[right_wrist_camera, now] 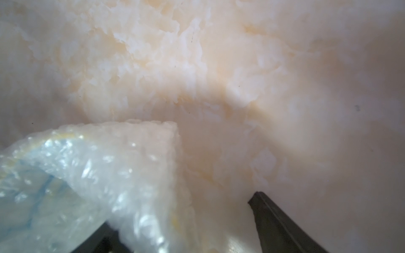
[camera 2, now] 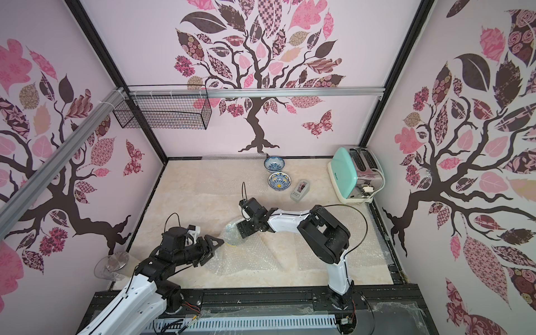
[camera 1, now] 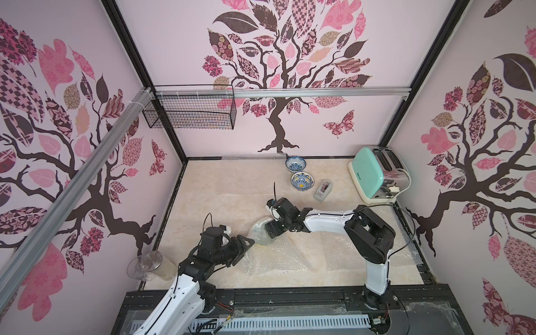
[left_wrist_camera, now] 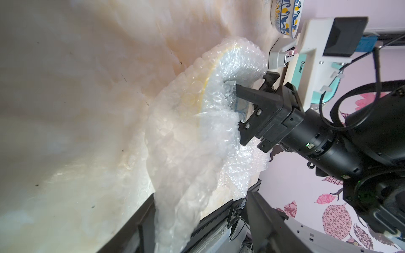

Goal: Wrap bowls in bubble wrap
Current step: Wrap the bowl in bubble wrap.

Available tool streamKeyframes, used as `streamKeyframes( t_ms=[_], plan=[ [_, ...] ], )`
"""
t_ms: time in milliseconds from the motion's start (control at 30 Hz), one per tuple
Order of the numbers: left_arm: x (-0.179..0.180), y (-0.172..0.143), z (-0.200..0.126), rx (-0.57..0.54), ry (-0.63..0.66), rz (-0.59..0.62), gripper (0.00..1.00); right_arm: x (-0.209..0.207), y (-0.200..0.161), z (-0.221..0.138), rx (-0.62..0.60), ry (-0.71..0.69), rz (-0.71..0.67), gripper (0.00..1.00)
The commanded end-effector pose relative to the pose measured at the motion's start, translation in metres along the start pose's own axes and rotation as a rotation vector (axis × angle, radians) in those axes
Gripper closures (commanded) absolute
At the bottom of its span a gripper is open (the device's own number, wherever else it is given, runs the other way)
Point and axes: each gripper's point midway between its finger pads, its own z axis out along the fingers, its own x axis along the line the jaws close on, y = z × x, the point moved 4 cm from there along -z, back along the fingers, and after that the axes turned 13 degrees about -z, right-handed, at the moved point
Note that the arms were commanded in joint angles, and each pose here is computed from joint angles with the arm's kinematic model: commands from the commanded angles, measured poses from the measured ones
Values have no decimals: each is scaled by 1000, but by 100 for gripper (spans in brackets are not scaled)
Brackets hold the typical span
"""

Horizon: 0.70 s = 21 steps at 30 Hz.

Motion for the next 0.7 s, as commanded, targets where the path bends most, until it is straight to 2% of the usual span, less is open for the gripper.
streamKeyframes(
  t_ms=[0, 67, 100, 167, 233, 333, 500, 667],
  plan=[
    [2, -4, -2, 11, 30, 23, 43, -6, -48, 11, 176, -10, 32, 17],
    [0, -5, -2, 20, 18, 28, 51, -6, -48, 11, 175, -10, 32, 17],
    [-3, -5, -3, 21, 13, 31, 61, -6, -48, 11, 176, -9, 32, 17],
    [-7, -4, -4, 22, 8, 40, 70, -6, -48, 11, 176, -7, 32, 17],
    [-10, -2, -3, 19, 9, 51, 84, -6, -48, 11, 173, -7, 33, 17],
    [-21, 0, 0, 24, -22, 58, 98, -6, -48, 11, 175, -7, 33, 17],
    [-52, 8, 6, 23, -129, 72, 100, -6, -49, 12, 177, -7, 34, 17],
    [-70, 23, 21, 4, -150, 84, 100, -6, -49, 12, 178, -3, 33, 17]
  ],
)
